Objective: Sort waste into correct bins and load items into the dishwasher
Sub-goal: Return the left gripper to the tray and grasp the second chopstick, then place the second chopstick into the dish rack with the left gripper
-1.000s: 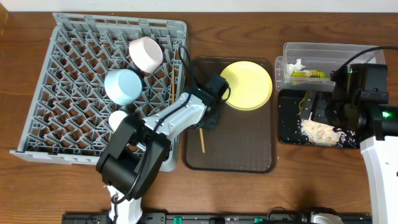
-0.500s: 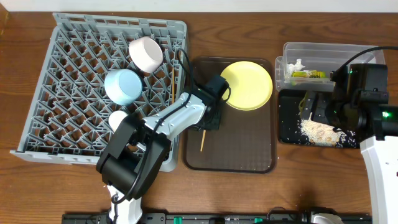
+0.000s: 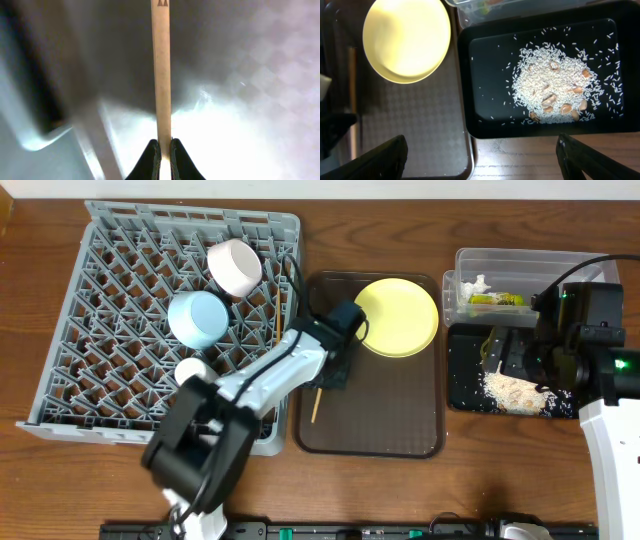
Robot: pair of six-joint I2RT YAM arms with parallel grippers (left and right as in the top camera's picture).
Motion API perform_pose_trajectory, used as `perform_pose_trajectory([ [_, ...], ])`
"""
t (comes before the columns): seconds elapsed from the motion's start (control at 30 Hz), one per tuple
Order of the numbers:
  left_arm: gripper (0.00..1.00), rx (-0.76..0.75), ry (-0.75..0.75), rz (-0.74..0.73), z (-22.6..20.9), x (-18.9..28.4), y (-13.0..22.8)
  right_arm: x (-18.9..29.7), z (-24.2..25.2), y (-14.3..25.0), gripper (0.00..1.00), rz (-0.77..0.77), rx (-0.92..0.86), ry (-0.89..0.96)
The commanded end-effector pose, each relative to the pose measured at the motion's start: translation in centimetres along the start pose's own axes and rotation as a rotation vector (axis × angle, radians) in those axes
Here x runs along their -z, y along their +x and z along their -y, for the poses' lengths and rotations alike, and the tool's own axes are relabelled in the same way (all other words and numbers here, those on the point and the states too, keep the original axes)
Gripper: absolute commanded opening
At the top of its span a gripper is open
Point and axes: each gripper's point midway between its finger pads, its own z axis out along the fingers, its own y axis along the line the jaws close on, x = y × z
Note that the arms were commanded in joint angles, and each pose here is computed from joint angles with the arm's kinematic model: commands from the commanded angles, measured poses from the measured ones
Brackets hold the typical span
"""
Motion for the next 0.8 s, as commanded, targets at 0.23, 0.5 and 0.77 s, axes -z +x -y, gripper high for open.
perform_pose_trajectory([
  [0.23,0.06,-0.005,-0.053,0.278,-5.5,11.0,-3.8,0.6,0.1,-0.5,0.93,0.023,-0.001,0.003],
  [0.5,0.06,0.058,-0.097,0.246,-10.2,9.6,-4.4,0.6,0.0,-0.5,0.93,0.024,-0.001,0.003],
  [0.77,0.08,0.067,-0.102,0.173,-10.6,6.5,-4.3,0.6,0.1,-0.5,0.93,0.023,-0.001,0.003],
])
